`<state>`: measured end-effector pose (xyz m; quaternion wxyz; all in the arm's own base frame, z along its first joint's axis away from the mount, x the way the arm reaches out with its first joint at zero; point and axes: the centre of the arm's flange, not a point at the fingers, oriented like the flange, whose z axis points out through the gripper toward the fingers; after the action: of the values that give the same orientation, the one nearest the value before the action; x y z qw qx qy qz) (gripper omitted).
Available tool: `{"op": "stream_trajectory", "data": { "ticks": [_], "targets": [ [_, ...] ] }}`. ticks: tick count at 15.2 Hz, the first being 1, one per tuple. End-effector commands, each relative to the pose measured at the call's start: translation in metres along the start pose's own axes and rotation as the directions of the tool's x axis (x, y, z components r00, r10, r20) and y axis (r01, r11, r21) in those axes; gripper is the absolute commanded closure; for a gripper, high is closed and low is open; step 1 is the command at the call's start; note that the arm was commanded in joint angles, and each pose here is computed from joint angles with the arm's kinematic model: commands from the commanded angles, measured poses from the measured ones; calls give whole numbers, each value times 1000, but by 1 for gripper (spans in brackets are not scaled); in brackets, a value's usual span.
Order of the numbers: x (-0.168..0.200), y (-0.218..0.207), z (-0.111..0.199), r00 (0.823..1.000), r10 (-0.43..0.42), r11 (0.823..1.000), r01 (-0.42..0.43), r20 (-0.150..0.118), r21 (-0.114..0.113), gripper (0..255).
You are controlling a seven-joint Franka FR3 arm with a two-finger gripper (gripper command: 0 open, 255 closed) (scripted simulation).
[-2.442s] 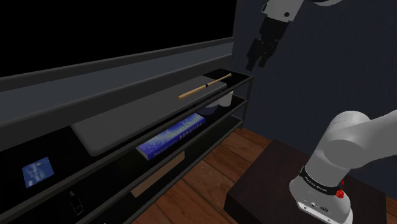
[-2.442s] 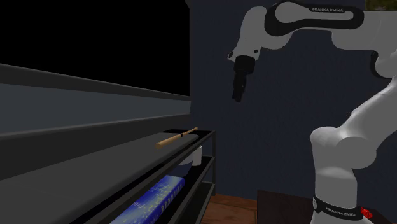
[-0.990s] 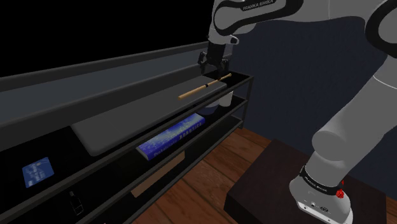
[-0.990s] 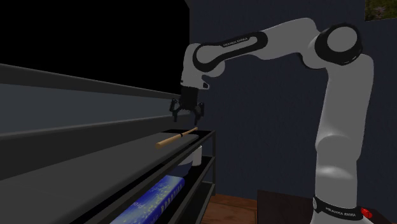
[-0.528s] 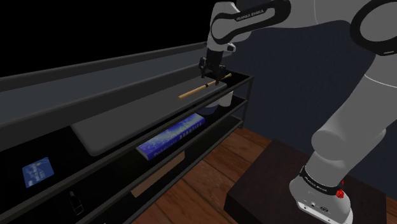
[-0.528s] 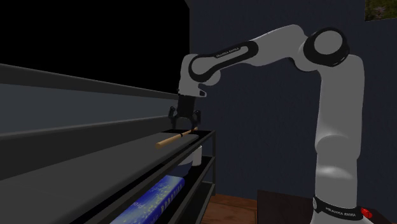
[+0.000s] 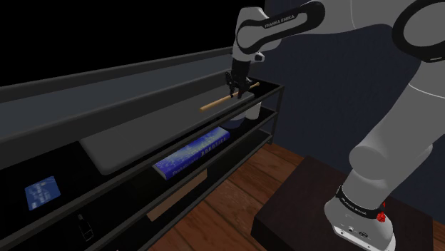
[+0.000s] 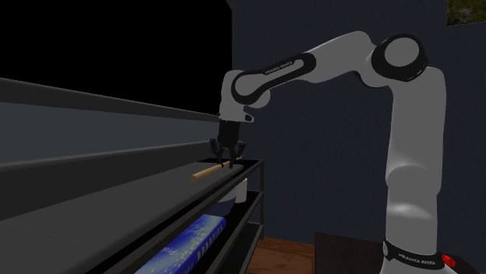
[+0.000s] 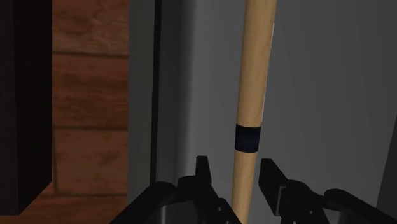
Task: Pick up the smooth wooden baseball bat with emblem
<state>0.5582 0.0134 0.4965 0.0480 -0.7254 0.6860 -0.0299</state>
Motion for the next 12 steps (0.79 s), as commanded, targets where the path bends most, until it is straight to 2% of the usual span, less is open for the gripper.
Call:
{"op": "stream_trajectory", "data": {
  "ticks": [1,6,12],
  "targets": [
    [0,-3,4,1000,-1,1000,1,3,18,255],
    [0,-3,4,1000,-1,1000,1,3,19,255],
    [-1,-6,-27,1000,-1,1000,1,3,19,255]
  ]
}}
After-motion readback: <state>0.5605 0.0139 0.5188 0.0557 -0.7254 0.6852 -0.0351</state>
